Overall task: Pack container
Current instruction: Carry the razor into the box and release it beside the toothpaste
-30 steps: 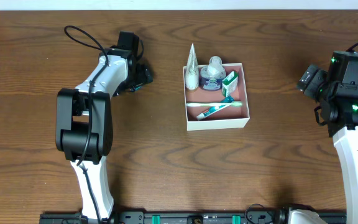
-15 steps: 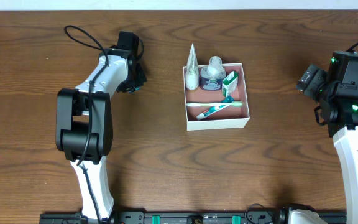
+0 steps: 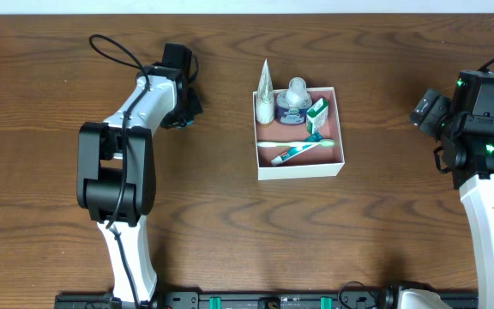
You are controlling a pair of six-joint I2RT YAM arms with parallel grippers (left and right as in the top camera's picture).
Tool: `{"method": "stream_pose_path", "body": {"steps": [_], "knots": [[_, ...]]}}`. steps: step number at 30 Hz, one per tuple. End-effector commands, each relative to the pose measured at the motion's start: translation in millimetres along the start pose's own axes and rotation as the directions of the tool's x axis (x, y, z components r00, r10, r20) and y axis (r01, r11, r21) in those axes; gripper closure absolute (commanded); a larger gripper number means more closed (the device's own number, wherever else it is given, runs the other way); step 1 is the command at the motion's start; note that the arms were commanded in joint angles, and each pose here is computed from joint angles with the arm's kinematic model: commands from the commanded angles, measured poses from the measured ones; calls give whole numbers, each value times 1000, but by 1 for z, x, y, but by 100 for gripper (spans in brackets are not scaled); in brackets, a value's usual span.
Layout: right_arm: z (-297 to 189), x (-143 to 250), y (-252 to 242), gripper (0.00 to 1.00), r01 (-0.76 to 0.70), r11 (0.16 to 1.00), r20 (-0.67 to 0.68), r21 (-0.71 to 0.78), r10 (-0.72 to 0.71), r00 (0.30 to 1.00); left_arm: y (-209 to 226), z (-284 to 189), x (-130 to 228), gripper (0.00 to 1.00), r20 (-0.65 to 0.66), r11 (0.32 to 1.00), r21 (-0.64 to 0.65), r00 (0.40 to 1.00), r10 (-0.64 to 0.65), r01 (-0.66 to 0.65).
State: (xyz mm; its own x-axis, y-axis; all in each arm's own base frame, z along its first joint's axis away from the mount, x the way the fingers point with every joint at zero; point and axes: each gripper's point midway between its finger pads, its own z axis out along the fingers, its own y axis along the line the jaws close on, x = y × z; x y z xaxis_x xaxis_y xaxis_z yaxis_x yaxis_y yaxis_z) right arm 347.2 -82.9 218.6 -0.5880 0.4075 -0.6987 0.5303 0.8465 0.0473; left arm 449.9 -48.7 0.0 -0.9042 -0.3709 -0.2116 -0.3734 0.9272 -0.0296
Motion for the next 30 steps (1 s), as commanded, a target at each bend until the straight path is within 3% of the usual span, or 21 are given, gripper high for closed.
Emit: {"method": "stream_pose_path", "body": {"steps": [1, 6, 13, 18, 21, 25, 30], "knots": [[-2, -5, -3, 1, 6, 1000, 12, 10, -6, 1000, -1, -5, 4, 94, -28, 998, 17, 997, 68, -67], [-2, -5, -3, 1, 6, 1000, 12, 10, -6, 1000, -2, -39, -3, 94, 16, 995, 41, 996, 89, -90], [-2, -5, -3, 1, 6, 1000, 12, 10, -6, 1000, -10, -125, -21, 94, 180, 984, 140, 980, 86, -112], [-2, -5, -3, 1, 6, 1000, 12, 10, -6, 1000, -36, -208, -10, 94, 306, 907, 324, 937, 168, -269], [-2, -5, -3, 1, 5, 1000, 12, 10, -5, 1000, -45, -238, 5, 94, 362, 867, 342, 903, 233, -361], [-2, -5, -3, 1, 5, 1000, 12, 10, -5, 1000, -67, -270, 41, 94, 447, 753, 295, 782, 435, -588], [-2, -5, -3, 1, 5, 1000, 12, 11, -5, 1000, -104, -282, 106, 94, 487, 474, 214, 514, 706, -854]]}}
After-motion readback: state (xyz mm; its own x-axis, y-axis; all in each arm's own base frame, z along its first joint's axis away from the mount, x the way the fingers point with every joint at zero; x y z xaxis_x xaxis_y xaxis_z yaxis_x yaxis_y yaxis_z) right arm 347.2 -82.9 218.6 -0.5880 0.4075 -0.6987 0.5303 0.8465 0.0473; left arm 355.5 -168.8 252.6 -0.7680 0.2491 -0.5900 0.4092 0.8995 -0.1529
